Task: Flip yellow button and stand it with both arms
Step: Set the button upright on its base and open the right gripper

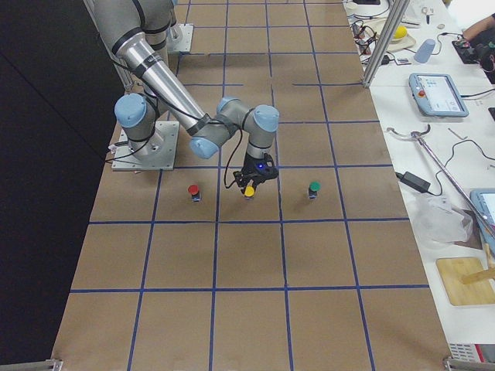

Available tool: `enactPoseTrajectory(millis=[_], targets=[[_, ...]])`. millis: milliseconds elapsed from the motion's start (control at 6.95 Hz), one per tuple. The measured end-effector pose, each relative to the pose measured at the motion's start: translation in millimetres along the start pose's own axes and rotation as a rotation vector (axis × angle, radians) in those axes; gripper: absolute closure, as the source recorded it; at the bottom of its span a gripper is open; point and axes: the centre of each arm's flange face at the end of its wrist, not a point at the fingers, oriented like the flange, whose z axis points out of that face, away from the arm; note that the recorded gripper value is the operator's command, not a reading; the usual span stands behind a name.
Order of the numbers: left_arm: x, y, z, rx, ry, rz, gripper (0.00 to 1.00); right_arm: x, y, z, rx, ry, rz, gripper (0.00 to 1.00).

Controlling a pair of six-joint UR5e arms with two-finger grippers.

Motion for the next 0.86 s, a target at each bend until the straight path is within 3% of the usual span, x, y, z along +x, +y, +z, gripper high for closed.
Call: enactPoseTrajectory(millis=[432,863], targets=[[0.2,0.0,0.1,0.0,0.002,-0.007,0.0,-4.9,-0.7,10.2,-0.013,0.006,0.0,0.17],[0.0,-1.0,-2.6,0.006,0.001,-0.007,0.0,-4.6,-5.9,2.0,-0.016,0.01,-0.006,0.01]])
